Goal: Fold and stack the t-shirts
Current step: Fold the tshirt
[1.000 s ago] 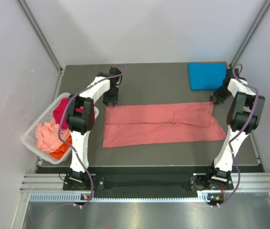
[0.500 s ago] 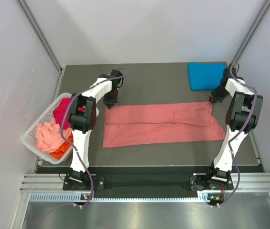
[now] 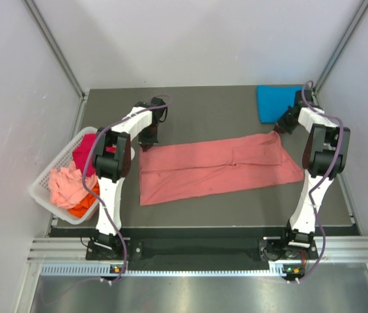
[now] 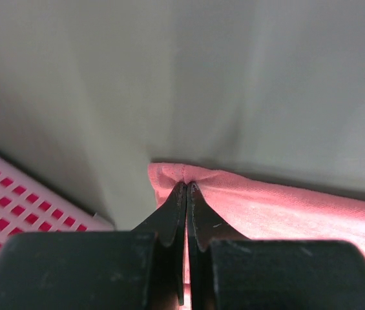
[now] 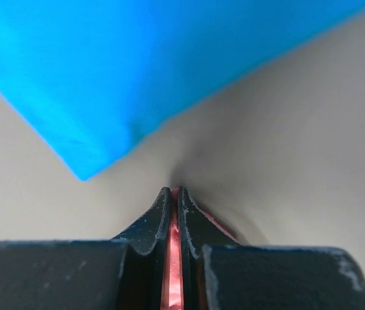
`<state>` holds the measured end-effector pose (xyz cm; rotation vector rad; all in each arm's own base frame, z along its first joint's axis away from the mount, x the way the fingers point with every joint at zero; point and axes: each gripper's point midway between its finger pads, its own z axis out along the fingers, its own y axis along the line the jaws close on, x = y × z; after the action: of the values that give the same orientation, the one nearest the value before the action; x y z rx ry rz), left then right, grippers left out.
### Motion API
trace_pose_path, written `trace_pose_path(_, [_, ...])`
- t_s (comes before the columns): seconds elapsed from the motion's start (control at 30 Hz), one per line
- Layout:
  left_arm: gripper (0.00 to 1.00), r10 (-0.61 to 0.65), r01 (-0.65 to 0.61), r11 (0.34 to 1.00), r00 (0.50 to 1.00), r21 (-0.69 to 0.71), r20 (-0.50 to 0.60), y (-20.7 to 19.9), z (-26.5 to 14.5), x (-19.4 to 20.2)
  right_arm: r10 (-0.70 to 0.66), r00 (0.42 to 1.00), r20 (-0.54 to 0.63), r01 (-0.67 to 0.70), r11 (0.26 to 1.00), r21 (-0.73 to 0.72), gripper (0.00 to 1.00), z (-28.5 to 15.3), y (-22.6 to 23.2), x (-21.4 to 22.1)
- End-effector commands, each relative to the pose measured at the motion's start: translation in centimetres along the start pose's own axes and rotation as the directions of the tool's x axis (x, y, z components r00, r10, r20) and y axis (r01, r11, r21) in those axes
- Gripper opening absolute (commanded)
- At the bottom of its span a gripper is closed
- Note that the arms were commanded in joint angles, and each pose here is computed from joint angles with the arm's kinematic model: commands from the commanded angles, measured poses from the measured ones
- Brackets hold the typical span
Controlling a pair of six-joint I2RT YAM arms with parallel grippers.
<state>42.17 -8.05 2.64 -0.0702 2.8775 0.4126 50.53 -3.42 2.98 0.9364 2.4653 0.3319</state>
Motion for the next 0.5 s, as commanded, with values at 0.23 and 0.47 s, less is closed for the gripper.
trace_pose_path(0.23, [0.00, -0.055, 0.049, 0.992, 0.997, -0.118, -0.045, 4.0, -3.8, 2.5, -0.022, 0.992, 0.122, 0.059, 0.951, -0.305, 0.00, 1.0, 10.5, -1.7])
trace_pose_path(0.47, [0.00, -0.056, 0.056, 0.998, 0.997, -0.008, -0.047, 3.4, -6.3, 4.1, -0.007, 0.991, 0.133, 0.057, 0.927, -0.370, 0.00, 1.6, 14.5, -1.0])
